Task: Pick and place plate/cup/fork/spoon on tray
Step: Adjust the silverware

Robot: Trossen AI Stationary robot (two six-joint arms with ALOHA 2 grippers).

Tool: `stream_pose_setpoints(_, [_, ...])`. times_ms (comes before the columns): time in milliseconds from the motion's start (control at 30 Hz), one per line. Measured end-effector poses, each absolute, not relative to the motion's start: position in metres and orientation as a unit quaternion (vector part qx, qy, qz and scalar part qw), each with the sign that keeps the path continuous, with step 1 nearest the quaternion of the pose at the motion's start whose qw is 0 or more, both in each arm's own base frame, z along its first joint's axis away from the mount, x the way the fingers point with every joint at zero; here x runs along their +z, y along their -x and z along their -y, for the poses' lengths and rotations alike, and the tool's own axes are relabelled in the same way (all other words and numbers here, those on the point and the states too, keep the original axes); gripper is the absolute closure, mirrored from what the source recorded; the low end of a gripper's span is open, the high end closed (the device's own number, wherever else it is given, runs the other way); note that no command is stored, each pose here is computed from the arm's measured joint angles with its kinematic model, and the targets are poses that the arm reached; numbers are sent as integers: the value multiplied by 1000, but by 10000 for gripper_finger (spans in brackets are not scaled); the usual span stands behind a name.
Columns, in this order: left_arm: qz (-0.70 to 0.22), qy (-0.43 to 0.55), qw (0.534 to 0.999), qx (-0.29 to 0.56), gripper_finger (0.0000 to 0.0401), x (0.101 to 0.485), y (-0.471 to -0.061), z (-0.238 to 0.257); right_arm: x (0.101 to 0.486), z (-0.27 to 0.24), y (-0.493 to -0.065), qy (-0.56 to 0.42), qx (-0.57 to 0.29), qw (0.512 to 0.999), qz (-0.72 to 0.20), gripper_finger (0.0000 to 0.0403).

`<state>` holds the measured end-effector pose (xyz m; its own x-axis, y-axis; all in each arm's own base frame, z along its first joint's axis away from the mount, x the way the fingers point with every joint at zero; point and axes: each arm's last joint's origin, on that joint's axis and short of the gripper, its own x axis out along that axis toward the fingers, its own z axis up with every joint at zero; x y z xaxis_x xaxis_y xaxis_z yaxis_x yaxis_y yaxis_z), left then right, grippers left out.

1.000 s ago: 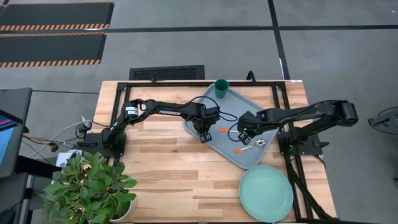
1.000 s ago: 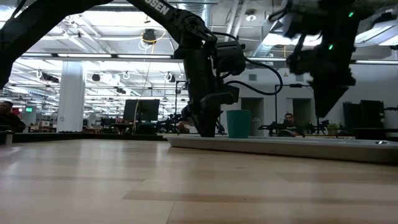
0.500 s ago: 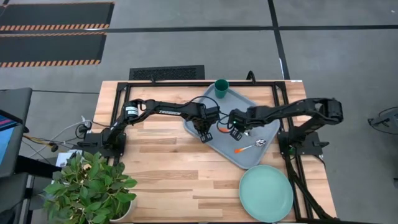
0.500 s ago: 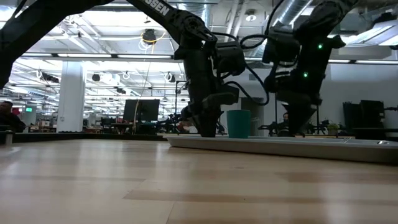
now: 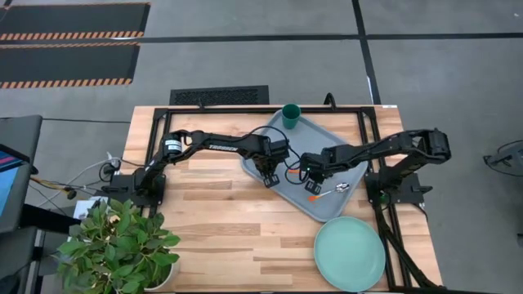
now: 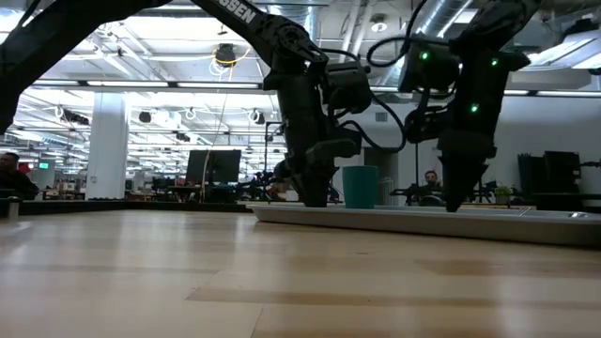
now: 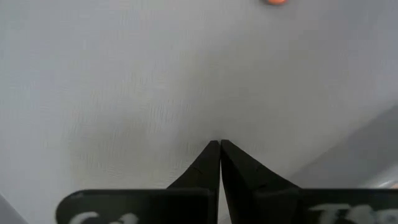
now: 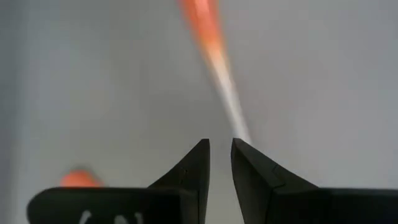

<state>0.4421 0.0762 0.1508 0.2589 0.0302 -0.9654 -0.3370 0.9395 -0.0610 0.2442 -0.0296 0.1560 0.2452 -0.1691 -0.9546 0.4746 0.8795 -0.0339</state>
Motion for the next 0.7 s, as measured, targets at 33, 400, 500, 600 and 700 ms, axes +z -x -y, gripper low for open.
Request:
stream_pose_setpoints(33, [-598, 128, 783, 116, 401, 151, -442, -76, 158, 27, -244, -131, -196, 781, -578, 313])
stream_pose_setpoints(400, [-599, 127, 782, 116, 401, 151, -442, -76, 172, 40, -245, -81, -262, 809, -520, 313])
stream_pose_setpoints(500, [-600, 127, 782, 117, 401, 151, -442, -76, 164, 48, -252, -68, -261, 811, -519, 313])
stream_pose_setpoints(600, [-600, 128, 781, 117, 401, 151, -442, -76, 157, 52, -257, -56, -255, 813, -521, 313])
stream_pose_setpoints(700, [-599, 130, 781, 118, 401, 151, -442, -76, 145, 54, -263, -48, -250, 808, -531, 313])
